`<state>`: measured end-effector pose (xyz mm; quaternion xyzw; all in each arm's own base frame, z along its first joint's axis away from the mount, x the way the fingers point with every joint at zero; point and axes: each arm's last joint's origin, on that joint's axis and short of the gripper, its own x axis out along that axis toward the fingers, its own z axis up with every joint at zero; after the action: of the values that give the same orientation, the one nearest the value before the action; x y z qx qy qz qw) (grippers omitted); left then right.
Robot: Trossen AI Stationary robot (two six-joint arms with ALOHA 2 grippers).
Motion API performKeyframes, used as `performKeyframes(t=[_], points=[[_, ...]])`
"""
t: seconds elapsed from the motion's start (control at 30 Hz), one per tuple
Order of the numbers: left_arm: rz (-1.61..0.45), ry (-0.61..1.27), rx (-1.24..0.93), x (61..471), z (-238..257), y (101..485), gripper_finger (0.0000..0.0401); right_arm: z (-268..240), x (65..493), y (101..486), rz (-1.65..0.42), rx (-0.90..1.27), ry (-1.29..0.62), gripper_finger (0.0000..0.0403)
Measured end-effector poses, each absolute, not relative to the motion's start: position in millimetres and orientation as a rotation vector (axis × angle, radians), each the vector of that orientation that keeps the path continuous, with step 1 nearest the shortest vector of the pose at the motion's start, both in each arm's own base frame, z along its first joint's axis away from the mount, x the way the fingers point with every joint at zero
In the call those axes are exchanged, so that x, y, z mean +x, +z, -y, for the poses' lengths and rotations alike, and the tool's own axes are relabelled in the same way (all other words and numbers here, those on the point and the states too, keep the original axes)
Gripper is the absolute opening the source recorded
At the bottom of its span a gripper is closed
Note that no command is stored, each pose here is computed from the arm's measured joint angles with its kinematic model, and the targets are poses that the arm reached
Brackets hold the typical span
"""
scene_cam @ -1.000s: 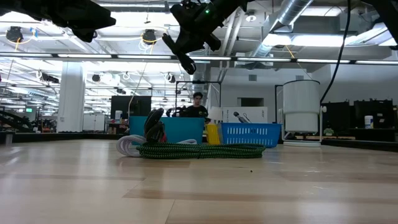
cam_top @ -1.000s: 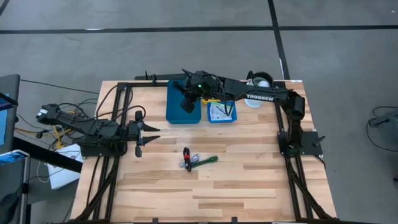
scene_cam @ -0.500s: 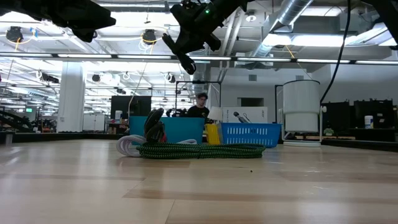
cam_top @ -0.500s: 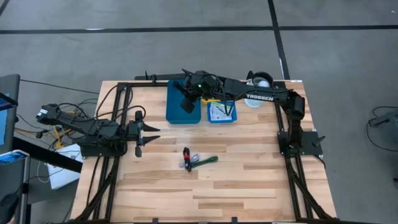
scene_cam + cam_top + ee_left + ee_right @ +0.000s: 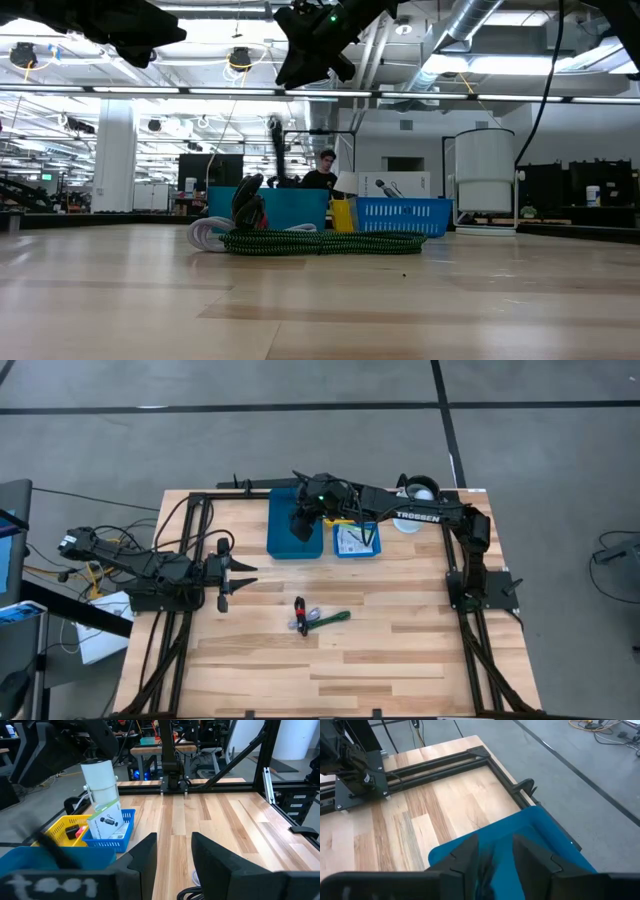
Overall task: Pick and place items into bin
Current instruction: Put the bottom black charger cable into the dark blue bin, then put the green charger cable into the dark blue bin
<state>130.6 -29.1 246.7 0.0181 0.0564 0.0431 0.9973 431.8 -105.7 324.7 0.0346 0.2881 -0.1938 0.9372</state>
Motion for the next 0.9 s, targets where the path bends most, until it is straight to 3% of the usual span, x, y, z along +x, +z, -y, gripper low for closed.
performKeyframes(t=[0.33,0.9], points=[[-0.113,0.086,0.036,130.6,29.1,246.7,0.0112,105.7,431.8,324.7,-0.589,0.071,-0.396,0.0141],[-0.113,0.086,0.036,130.6,29.1,246.7,0.0112,102.4,431.4,323.0,-0.610,0.070,-0.389,0.0138]])
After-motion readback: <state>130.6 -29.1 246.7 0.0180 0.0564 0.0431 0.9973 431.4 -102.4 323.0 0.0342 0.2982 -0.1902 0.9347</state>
